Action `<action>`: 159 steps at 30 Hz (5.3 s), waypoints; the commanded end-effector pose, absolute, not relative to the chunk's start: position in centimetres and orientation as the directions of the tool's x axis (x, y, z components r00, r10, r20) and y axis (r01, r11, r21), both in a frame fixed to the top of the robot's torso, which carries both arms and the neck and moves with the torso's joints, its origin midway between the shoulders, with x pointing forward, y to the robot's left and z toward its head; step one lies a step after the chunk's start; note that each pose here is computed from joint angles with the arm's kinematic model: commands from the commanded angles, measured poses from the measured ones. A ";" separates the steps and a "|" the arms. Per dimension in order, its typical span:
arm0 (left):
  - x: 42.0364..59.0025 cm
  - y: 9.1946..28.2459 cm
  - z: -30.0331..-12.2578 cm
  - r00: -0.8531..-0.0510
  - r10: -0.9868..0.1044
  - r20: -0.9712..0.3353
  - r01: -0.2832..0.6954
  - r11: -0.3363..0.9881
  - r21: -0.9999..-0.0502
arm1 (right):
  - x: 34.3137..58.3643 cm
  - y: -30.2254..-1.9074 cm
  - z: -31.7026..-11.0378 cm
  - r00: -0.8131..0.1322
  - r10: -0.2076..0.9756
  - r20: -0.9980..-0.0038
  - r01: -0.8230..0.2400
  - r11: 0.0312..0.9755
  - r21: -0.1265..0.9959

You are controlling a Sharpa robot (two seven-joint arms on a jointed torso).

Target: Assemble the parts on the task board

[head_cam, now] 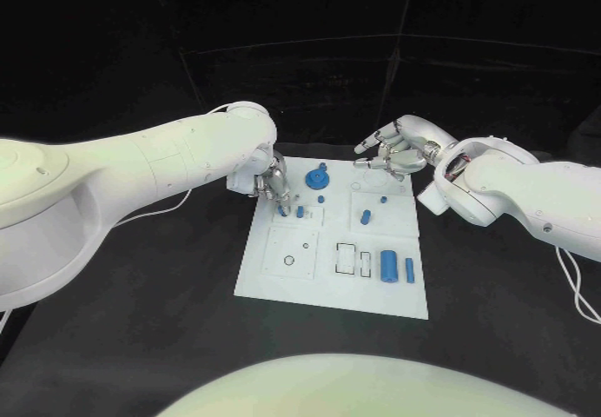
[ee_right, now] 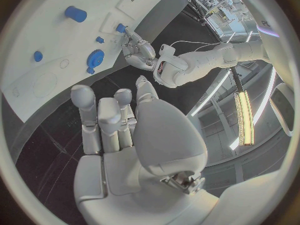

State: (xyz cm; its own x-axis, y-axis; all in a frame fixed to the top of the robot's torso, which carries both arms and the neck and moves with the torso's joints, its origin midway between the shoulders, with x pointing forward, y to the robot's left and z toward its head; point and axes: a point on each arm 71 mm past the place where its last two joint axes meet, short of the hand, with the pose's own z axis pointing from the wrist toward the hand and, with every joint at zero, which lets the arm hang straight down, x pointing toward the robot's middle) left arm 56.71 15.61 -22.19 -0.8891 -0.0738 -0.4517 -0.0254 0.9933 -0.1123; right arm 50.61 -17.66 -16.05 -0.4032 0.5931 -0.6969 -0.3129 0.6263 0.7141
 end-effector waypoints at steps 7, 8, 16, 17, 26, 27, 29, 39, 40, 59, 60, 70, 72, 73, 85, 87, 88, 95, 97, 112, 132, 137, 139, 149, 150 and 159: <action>56.5 15.7 -22.5 -0.891 -0.053 -0.451 -0.018 0.997 -0.082 | 50.6 -17.6 -15.9 -0.408 0.592 -0.695 -0.318 0.622 0.716; 56.5 15.8 -22.5 -0.891 -0.053 -0.451 -0.018 0.997 -0.081 | 50.6 -17.7 -15.9 -0.408 0.592 -0.695 -0.318 0.622 0.716; 56.4 15.7 -22.4 -0.890 -0.061 -0.452 -0.025 0.996 -0.086 | 50.6 -17.6 -15.9 -0.408 0.592 -0.695 -0.317 0.622 0.716; 56.4 15.7 -22.4 -0.890 -0.062 -0.452 -0.025 0.996 -0.086 | 50.6 -17.6 -15.9 -0.408 0.592 -0.695 -0.317 0.622 0.715; 56.5 15.6 -22.4 -0.890 -0.066 -0.452 -0.030 0.996 -0.087 | 50.6 -17.6 -16.0 -0.408 0.591 -0.695 -0.317 0.622 0.716; 56.5 15.6 -22.4 -0.890 -0.067 -0.451 -0.031 0.996 -0.087 | 50.6 -17.6 -16.0 -0.408 0.591 -0.695 -0.317 0.622 0.715; 56.5 15.7 -22.4 -0.891 -0.068 -0.450 -0.032 0.996 -0.086 | 50.6 -17.6 -16.0 -0.408 0.591 -0.695 -0.317 0.623 0.715; 56.5 15.7 -22.4 -0.897 -0.065 -0.437 -0.031 0.996 -0.084 | 50.7 -17.6 -16.0 -0.408 0.592 -0.696 -0.317 0.622 0.715; 56.5 15.7 -22.4 -0.897 -0.065 -0.437 -0.031 0.996 -0.085 | 50.7 -17.6 -16.0 -0.408 0.592 -0.696 -0.317 0.622 0.715; 56.6 15.7 -22.4 -0.895 -0.071 -0.440 -0.037 0.996 -0.086 | 50.6 -17.6 -16.0 -0.410 0.590 -0.695 -0.319 0.621 0.716; 56.7 15.7 -22.4 -0.894 -0.073 -0.441 -0.038 0.995 -0.087 | 50.6 -17.6 -16.0 -0.410 0.591 -0.695 -0.319 0.621 0.716; 56.7 15.8 -22.3 -0.890 -0.082 -0.449 -0.045 0.995 -0.092 | 50.7 -17.6 -16.0 -0.408 0.591 -0.696 -0.319 0.622 0.715; 56.7 15.9 -22.3 -0.887 -0.087 -0.454 -0.048 0.994 -0.097 | 50.7 -17.6 -16.0 -0.408 0.591 -0.696 -0.319 0.622 0.715; 56.7 15.9 -22.3 -0.885 -0.090 -0.456 -0.049 0.994 -0.101 | 50.7 -17.6 -16.0 -0.408 0.591 -0.696 -0.319 0.622 0.715; 57.1 16.4 -21.3 -0.823 -0.193 -0.534 -0.079 0.970 -0.229 | 50.7 -17.7 -16.0 -0.407 0.591 -0.696 -0.318 0.623 0.715; 57.3 16.4 -20.8 -0.798 -0.233 -0.556 -0.080 0.955 -0.285 | 50.8 -17.7 -16.0 -0.407 0.592 -0.696 -0.316 0.623 0.715; 57.4 16.4 -20.6 -0.787 -0.249 -0.565 -0.080 0.948 -0.308 | 50.8 -17.8 -16.0 -0.407 0.592 -0.696 -0.316 0.623 0.715; 57.4 16.5 -19.2 -0.720 -0.333 -0.609 -0.052 0.901 -0.431 | 50.8 -17.9 -16.1 -0.406 0.593 -0.695 -0.312 0.626 0.715; 57.4 16.6 -18.9 -0.701 -0.352 -0.620 -0.043 0.889 -0.456 | 50.9 -18.0 -16.1 -0.406 0.593 -0.696 -0.311 0.626 0.715; 55.5 14.4 -18.7 -0.492 -0.435 -0.754 0.352 0.693 -0.629 | 50.9 -18.3 -16.0 -0.398 0.598 -0.696 -0.310 0.626 0.715; 55.0 13.2 -23.1 -0.423 -0.258 -0.869 0.423 0.792 -0.441 | 51.0 -18.2 -16.0 -0.391 0.602 -0.696 -0.316 0.623 0.716; 55.1 13.2 -23.4 -0.435 -0.232 -0.870 0.413 0.807 -0.422 | 51.0 -18.2 -16.0 -0.391 0.602 -0.696 -0.316 0.622 0.716; 55.2 13.2 -23.5 -0.441 -0.224 -0.869 0.410 0.811 -0.417 | 51.0 -18.2 -16.0 -0.391 0.602 -0.696 -0.316 0.622 0.716; 55.1 12.8 -24.0 -0.471 -0.170 -0.865 0.409 0.827 -0.385 | 51.0 -18.1 -16.0 -0.392 0.602 -0.696 -0.317 0.621 0.717; 55.1 12.8 -24.0 -0.472 -0.168 -0.865 0.408 0.828 -0.384 | 51.0 -18.1 -16.0 -0.392 0.602 -0.696 -0.317 0.621 0.717; 55.1 12.5 -24.0 -0.469 -0.163 -0.868 0.406 0.833 -0.376 | 50.9 -18.2 -16.0 -0.391 0.603 -0.696 -0.316 0.622 0.717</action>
State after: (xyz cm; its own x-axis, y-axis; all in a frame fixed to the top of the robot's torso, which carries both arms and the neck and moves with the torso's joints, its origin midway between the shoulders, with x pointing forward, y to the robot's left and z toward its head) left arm 55.14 12.56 -24.00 -0.4648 -0.1836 -0.8662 0.4068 0.8246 -0.3931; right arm 50.91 -18.26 -16.23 -0.3971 0.5971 -0.6970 -0.3078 0.6288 0.7140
